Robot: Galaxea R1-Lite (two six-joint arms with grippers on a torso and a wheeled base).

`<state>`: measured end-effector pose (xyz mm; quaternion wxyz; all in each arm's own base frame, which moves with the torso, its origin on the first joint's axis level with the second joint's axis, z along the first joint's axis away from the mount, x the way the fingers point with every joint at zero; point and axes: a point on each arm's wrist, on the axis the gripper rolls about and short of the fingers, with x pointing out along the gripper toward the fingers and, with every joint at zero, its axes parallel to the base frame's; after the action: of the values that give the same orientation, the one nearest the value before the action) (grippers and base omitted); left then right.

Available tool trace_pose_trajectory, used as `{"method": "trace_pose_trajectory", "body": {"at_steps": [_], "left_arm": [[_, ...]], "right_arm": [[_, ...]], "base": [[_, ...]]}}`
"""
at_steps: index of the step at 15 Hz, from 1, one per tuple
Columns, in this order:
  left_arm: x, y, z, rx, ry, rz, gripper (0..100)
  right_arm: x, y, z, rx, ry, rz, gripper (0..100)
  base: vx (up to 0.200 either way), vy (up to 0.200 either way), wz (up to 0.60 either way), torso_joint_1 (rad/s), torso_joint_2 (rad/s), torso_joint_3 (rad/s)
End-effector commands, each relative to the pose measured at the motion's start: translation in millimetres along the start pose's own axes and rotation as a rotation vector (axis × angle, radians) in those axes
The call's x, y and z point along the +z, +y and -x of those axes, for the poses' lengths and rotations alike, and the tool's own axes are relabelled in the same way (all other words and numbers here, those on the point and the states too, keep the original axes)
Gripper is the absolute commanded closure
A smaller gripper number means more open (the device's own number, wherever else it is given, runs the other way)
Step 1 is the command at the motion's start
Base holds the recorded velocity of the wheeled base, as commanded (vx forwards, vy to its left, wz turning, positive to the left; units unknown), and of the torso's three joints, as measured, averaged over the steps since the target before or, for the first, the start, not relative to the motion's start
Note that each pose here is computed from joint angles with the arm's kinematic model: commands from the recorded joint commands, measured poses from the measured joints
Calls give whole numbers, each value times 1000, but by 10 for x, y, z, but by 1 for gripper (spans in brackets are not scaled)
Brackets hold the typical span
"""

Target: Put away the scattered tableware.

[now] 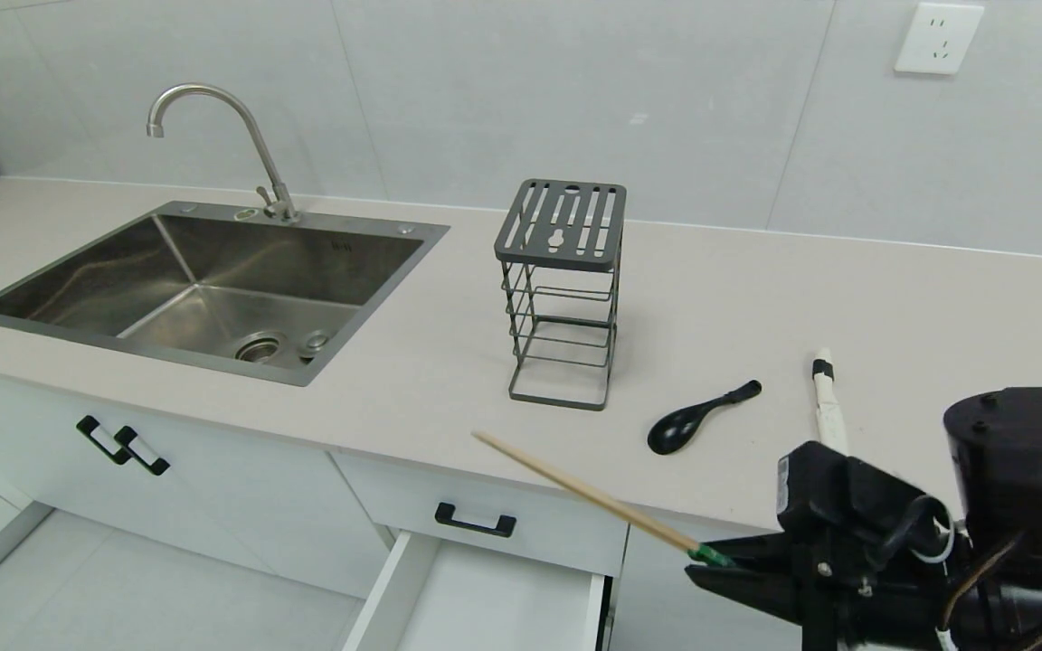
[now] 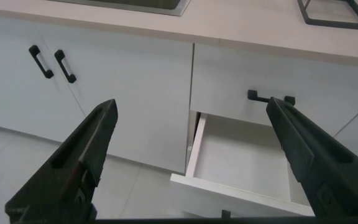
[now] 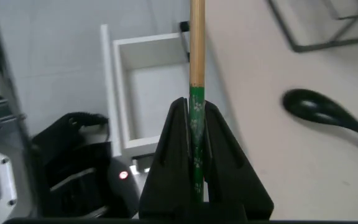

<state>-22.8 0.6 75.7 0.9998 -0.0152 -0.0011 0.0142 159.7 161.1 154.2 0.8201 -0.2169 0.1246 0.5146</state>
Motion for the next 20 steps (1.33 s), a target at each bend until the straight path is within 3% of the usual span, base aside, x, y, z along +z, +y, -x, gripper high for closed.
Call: {"method": "trace_pose_trajectory", "body": {"at_steps": [1,3,6,20], "left_arm": [[-1,0,0,1,0,0,0],[-1,0,0,1,0,0,0],[-1,0,0,1,0,0,0],[-1,0,0,1,0,0,0]], "right_arm": [[-122,87,-152,48,72,-15,100],[-107,241,-319,87,106,-18,100],[9,435,-548,38,146,54,100],[218,407,-943,-2,122,69,100]], "base": [[0,0,0,0,0,0],[0,0,0,0,0,0],[0,0,0,0,0,0],[0,0,0,0,0,0]]}}
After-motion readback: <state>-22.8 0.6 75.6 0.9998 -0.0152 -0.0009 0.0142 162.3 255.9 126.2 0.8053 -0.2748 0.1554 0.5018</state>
